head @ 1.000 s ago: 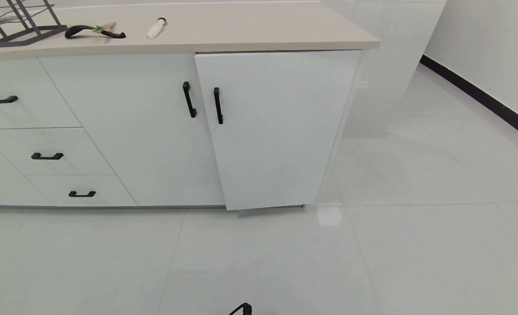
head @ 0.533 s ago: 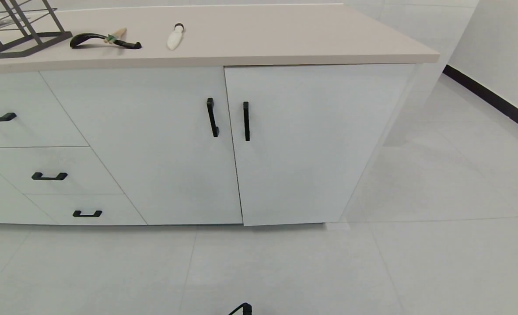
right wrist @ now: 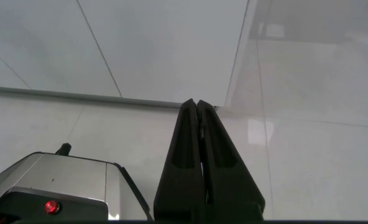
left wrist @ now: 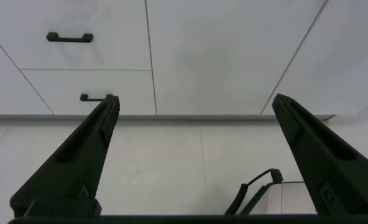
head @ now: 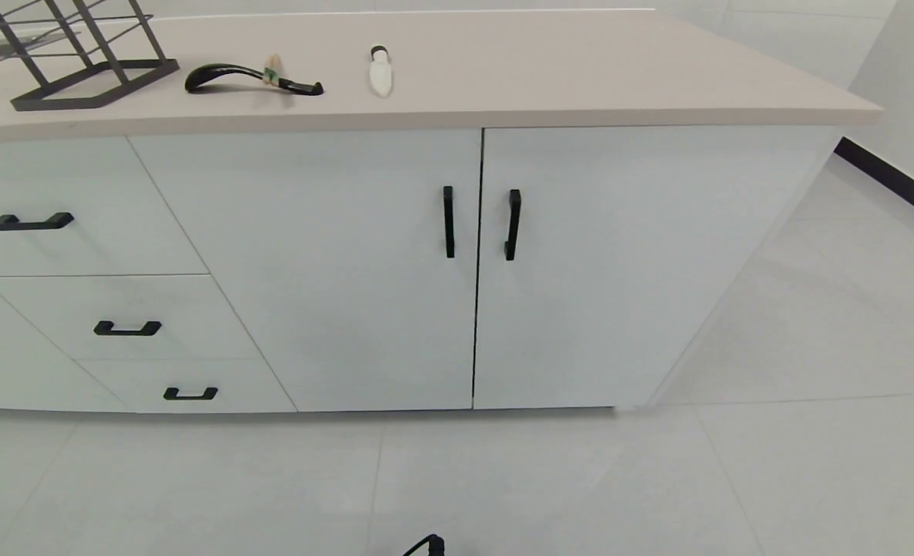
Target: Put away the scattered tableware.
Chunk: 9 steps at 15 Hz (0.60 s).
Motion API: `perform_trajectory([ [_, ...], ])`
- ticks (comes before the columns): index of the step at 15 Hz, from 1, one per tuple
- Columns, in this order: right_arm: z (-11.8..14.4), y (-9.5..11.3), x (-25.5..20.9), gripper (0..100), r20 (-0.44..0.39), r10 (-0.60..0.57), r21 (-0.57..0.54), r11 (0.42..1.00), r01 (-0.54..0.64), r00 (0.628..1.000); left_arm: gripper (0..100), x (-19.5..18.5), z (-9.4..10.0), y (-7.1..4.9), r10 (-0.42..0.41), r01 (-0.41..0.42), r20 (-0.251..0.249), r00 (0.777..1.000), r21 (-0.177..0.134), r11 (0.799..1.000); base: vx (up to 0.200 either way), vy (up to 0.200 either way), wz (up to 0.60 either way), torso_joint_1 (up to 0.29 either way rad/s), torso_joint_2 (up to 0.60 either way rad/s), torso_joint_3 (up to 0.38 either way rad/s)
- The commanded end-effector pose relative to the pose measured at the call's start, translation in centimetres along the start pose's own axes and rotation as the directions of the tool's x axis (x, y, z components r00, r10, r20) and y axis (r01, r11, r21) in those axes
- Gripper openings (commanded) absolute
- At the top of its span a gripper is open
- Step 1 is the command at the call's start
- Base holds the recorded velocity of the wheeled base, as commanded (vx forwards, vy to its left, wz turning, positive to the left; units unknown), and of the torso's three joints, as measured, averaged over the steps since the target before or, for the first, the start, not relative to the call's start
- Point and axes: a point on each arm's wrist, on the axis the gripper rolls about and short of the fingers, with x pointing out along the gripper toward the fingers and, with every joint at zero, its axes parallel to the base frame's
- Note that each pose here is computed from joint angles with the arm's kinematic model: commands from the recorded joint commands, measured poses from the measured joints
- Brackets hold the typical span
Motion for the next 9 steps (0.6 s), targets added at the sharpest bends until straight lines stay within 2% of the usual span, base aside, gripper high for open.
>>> perform_trajectory([
  [1,0.01,0.0,0.03,0,-0.004,0.001,0.0,1.0,-0.001,1.0,100,0.01,0.01,0.0,0.0,0.0,-0.001,1.0,-0.002,1.0,0.0,0.2,0.6,-0.002,0.01,0.002],
  [2,0.01,0.0,0.03,0,-0.004,0.001,0.0,1.0,-0.001,1.0,100,0.01,0.01,0.0,0.0,0.0,-0.001,1.0,-0.002,1.0,0.0,0.2,0.6,0.007,0.0,0.007],
  [9,0.01,0.0,0.03,0,-0.004,0.001,0.0,1.0,-0.001,1.0,100,0.01,-0.01,0.0,-0.001,0.001,-0.002,1.0,0.0,1.0,0.0,0.2,0.0,0.001,0.0,0.004],
])
